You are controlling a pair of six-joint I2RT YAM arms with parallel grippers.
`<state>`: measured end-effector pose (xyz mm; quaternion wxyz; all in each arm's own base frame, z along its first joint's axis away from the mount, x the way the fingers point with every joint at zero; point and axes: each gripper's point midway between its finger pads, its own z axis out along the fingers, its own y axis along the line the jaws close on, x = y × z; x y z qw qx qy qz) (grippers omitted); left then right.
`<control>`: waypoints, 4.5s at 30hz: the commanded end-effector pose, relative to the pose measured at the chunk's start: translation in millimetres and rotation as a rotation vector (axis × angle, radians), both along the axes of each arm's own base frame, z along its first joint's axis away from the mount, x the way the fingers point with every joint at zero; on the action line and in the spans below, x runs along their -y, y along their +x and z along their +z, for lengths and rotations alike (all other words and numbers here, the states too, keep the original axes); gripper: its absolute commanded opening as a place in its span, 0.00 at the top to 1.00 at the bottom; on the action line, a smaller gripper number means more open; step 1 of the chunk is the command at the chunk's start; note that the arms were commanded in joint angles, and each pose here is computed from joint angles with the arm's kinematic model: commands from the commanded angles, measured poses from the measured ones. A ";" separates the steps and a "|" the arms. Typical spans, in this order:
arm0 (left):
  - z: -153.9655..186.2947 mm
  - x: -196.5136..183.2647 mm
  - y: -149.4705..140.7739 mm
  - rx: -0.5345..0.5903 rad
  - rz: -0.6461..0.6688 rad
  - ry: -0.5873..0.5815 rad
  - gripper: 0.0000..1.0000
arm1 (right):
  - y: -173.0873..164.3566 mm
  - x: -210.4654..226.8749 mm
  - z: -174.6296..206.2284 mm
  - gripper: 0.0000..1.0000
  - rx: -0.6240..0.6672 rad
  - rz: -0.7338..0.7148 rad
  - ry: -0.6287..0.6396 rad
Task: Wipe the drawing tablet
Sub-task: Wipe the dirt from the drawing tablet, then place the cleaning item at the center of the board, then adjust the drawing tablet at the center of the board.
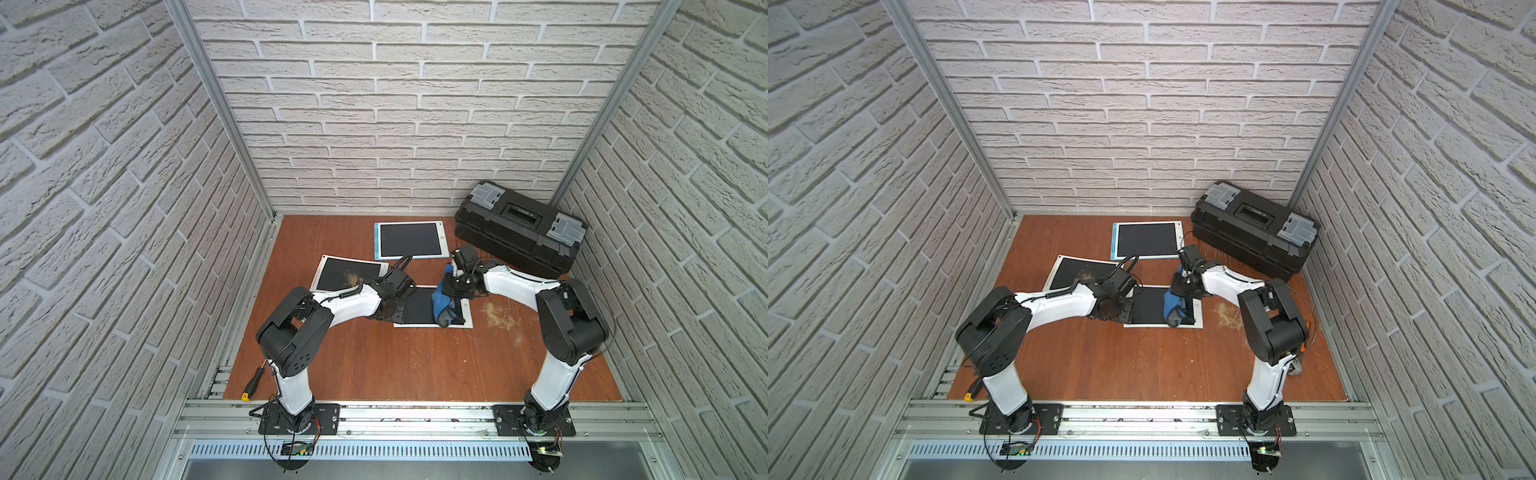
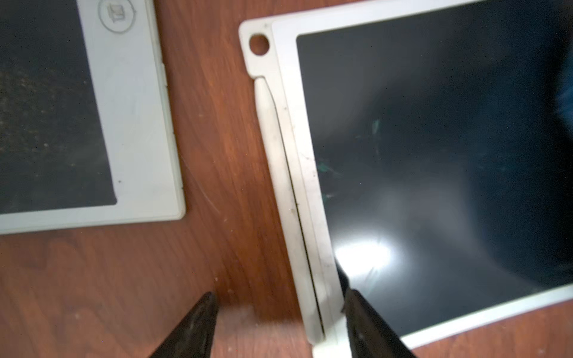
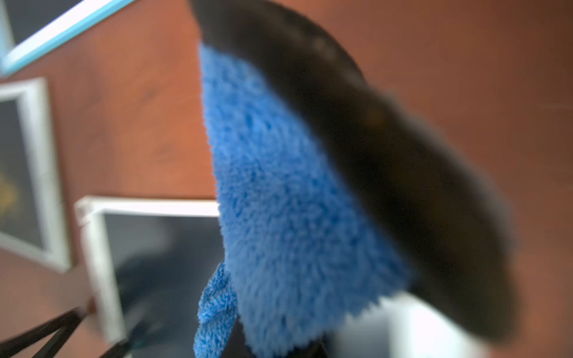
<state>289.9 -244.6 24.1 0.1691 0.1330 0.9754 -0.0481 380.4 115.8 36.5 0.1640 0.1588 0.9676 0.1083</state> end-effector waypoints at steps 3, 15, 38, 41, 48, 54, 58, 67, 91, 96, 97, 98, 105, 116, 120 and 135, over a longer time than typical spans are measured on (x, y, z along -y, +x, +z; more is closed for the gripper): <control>-6.7 -24.9 -20.6 -0.060 -0.009 0.084 0.33 | -36.3 78.8 -0.3 0.98 -0.070 -0.175 -0.196; 79.0 -6.2 -24.4 0.052 0.014 -0.384 0.27 | 6.0 58.7 67.0 0.98 0.159 -0.139 -0.061; 116.6 -11.6 -31.4 0.101 0.044 -0.535 0.27 | 76.2 113.6 39.5 0.87 0.193 -0.792 0.128; 112.4 -11.6 -32.3 0.095 0.047 -0.536 0.27 | 84.9 108.0 32.9 0.84 0.203 -0.808 0.176; 105.4 -13.0 -31.6 0.089 0.055 -0.527 0.27 | 114.1 79.4 9.0 0.83 0.174 -0.857 0.349; 103.7 -16.0 -30.1 0.085 0.065 -0.514 0.24 | 122.4 74.3 21.0 0.09 0.198 -0.761 0.257; 103.0 -17.7 -28.0 0.083 0.075 -0.511 0.24 | 116.7 68.0 54.3 0.02 0.249 -0.660 0.220; 82.8 -21.8 -16.4 0.054 0.094 -0.496 0.23 | 51.0 53.9 83.7 0.03 0.239 -0.408 0.117; 17.1 -3.0 13.4 -0.113 0.220 -0.761 0.23 | -39.1 3.6 -10.7 0.18 -0.012 -0.019 0.272; 2.5 3.1 19.5 -0.151 0.243 -0.809 0.23 | -44.8 -0.4 -21.0 0.18 -0.031 0.006 0.291; 0.8 4.2 20.4 -0.156 0.244 -0.820 0.23 | -45.0 -3.7 -21.7 0.18 -0.032 0.015 0.310; -0.6 5.6 21.5 -0.165 0.246 -0.835 0.23 | -44.5 -7.2 -21.3 0.18 -0.031 0.025 0.329; -10.4 3.0 15.9 -0.208 0.268 -0.889 0.25 | -40.5 -10.1 -21.0 0.19 -0.031 0.045 0.358; 23.5 10.6 4.6 -0.173 0.193 -1.040 0.36 | -36.4 -26.8 -24.0 0.19 -0.040 0.067 0.466; 31.3 16.9 7.1 -0.178 0.176 -1.116 0.40 | -38.2 -27.9 -22.7 0.19 -0.036 0.073 0.474; 40.7 6.0 6.0 -0.121 0.209 -1.061 0.46 | -40.8 -35.0 -22.2 0.19 -0.045 0.086 0.523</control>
